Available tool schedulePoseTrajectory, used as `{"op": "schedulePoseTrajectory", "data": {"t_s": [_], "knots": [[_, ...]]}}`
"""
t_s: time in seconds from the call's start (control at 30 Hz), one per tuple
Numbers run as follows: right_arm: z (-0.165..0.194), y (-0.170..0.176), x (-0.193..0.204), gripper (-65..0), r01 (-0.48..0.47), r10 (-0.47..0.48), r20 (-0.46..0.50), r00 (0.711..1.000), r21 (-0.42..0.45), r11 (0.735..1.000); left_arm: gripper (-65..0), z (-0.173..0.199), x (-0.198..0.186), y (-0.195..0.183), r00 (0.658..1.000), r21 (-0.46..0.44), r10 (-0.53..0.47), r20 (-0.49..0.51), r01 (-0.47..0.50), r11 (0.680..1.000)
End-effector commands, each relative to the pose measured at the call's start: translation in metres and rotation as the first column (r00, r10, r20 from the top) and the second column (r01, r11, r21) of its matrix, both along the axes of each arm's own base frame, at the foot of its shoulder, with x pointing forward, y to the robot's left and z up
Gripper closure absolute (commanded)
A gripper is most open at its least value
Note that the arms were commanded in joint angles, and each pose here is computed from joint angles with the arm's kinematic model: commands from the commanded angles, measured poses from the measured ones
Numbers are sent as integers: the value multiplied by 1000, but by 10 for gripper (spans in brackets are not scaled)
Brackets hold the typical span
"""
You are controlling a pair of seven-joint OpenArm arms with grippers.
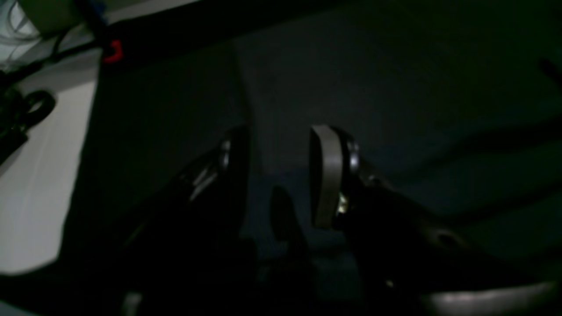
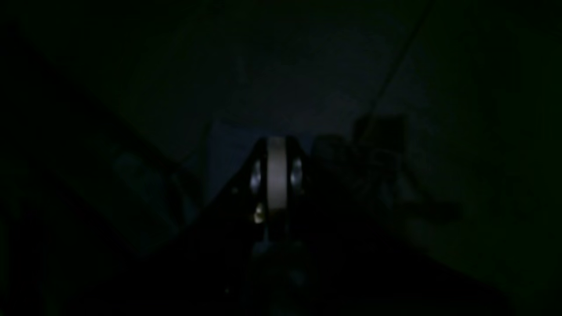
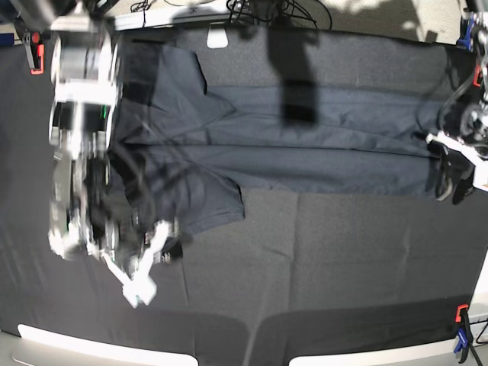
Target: Layout the t-shirt on the table in an organized manner, then fold the t-shirt properly
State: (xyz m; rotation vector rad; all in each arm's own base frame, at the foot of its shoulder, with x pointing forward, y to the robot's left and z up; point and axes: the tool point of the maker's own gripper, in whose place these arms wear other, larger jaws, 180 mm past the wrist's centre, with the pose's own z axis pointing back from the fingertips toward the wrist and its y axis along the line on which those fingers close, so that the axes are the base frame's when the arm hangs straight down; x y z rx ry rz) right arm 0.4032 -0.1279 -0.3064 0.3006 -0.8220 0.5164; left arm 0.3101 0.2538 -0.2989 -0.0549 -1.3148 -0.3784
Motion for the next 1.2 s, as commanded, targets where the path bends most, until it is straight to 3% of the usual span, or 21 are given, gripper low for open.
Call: {"op": "schedulePoseTrajectory", "data": {"t_s": [0.0, 0.17, 0.3, 0.43, 0.53, 0.7, 0.83, 0.97, 1.17], "knots": [[25, 0, 2, 0, -16, 16, 85, 996, -1, 1000, -202, 19, 1, -5, 998, 6, -22, 51, 22, 1000], [21, -11, -42, 0, 0, 6, 102, 995, -55, 998, -202, 32, -29, -43, 994, 4, -84, 63, 84, 996], [7, -46, -72, 0, 105, -100, 71, 992, -58, 993, -201, 43, -57, -71, 989, -12, -127, 72, 129, 992], [3, -85, -99, 0, 231, -229, 58, 972, -18, 973, -201, 53, -86, -105, 974, -25, -218, 60, 220, 975], [5, -114, -117, 0, 321, -321, 53, 945, 16, 947, -200, 50, -108, -140, 946, 11, -323, 23, 323, 946], [9, -165, -139, 0, 467, -466, 62, 883, 0, 884, -200, 34, -137, -204, 869, 45, -494, -28, 495, 868], [16, -193, -152, 0, 543, -540, 76, 838, -12, 840, -200, 27, -152, -248, 826, 78, -563, -27, 563, 822], [17, -200, -155, 0, 561, -558, 79, 826, -13, 828, -200, 33, -169, -295, 756, 94, -654, 17, 650, 754], [12, -197, -159, 0, 553, -552, 42, 833, -21, 833, -200, 31, -178, -337, 708, 96, -706, -3, 703, 704]]}}
